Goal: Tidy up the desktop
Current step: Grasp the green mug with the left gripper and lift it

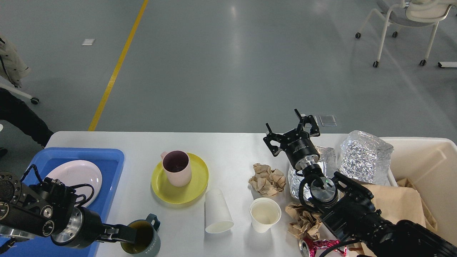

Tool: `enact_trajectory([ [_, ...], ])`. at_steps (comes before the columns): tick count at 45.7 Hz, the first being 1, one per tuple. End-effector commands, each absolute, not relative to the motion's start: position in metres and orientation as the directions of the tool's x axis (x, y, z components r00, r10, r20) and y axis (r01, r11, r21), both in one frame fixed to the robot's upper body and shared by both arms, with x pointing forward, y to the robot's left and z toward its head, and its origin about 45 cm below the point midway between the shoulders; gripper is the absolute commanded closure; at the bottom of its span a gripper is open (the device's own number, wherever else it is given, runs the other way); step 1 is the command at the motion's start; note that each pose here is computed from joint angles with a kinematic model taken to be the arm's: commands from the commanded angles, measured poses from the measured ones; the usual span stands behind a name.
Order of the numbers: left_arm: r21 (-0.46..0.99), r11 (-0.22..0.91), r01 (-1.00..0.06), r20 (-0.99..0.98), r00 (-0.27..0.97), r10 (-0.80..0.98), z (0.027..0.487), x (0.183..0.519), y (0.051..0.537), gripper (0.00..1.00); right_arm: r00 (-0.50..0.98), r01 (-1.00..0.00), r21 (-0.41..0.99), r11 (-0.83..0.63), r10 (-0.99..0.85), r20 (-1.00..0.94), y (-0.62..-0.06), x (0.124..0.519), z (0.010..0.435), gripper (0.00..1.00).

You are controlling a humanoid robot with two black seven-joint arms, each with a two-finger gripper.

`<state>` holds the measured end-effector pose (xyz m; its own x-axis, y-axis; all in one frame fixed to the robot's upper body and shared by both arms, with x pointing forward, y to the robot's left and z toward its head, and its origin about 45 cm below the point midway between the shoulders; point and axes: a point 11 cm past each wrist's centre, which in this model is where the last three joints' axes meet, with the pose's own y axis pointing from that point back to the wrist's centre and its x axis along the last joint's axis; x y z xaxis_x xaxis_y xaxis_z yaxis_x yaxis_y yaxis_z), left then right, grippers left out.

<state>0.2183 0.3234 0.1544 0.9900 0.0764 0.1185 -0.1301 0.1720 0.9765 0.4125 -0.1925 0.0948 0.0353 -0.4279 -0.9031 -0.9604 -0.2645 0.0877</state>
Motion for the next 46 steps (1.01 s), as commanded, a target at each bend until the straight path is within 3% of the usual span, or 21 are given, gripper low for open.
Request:
enact_trajectory([
  [1,0.977,0.153,-0.151,0.140,0.987,0.079,0.148,0.220,0.327,0.29,0.037,-0.960,0.086,-0.266,-0.427,-0.903,-0.192,0.412,0.095,0.00],
  [7,0.975,0.147,-0.167,0.156,0.984,0.081,0.144,0.220,0.328,0.40,0.036,-0.960,0.087,-0.265,-0.428,-0.903,-0.193,0.413,0.095,0.00],
  [11,0.975,0.144,-0.171,0.160,0.984,0.082,0.140,0.218,0.329,0.57,0.034,-0.960,0.089,-0.264,-0.429,-0.903,-0.193,0.412,0.095,0.00],
  [18,0.972,0.163,-0.169,0.158,0.984,0.081,0.126,0.214,0.322,0.72,0.036,-0.960,0.088,-0.265,-0.428,-0.903,-0.192,0.412,0.095,0.00],
  [22,0.971,0.166,-0.170,0.158,0.984,0.079,0.122,0.210,0.323,0.99,0.035,-0.960,0.089,-0.265,-0.430,-0.902,-0.192,0.412,0.095,0.00],
  [39,0.967,0.186,-0.172,0.163,0.985,0.061,0.129,0.203,0.330,1.00,0.036,-0.960,0.088,-0.265,-0.428,-0.903,-0.192,0.412,0.095,0.00],
  [46,0.968,0.208,-0.142,0.131,0.989,0.064,0.167,0.210,0.343,1.00,0.034,-0.961,0.088,-0.263,-0.428,-0.903,-0.193,0.413,0.095,0.00],
])
